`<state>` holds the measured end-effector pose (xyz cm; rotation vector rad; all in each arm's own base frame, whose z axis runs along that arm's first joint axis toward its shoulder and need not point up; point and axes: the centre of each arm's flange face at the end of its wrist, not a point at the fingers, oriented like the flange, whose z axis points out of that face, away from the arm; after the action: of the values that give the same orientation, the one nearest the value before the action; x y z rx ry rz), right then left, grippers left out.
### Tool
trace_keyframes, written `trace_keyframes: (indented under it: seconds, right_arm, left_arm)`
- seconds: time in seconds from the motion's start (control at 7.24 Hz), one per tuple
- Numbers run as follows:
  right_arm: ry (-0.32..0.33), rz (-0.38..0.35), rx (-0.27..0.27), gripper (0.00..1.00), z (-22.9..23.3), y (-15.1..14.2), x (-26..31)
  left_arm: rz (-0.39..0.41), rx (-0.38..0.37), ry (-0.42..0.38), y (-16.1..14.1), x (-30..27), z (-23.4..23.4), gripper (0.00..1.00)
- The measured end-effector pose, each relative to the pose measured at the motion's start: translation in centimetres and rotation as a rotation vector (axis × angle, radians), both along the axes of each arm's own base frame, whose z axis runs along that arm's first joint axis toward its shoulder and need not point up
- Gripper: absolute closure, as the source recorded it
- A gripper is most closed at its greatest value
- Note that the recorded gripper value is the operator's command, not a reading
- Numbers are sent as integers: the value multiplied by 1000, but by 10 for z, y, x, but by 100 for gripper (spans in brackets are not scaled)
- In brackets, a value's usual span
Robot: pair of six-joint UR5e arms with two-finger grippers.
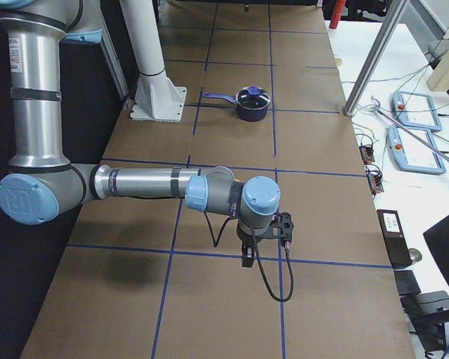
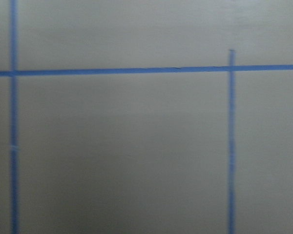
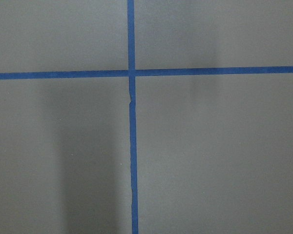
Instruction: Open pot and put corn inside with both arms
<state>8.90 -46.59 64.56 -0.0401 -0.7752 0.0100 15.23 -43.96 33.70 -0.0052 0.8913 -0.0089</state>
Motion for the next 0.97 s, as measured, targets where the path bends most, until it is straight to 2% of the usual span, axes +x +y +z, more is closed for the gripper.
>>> trace_keyframes:
  seconds: [0.55,0.97]
  right_arm:
    - [0,0,28,0,-16,-19,-1]
    - [-41,3,22,0,-15,-17,-4]
  left_arm:
    - [-24,-31,-52,6,162,-147,0]
    - [-33,-43,-56,-38,241,-228,0]
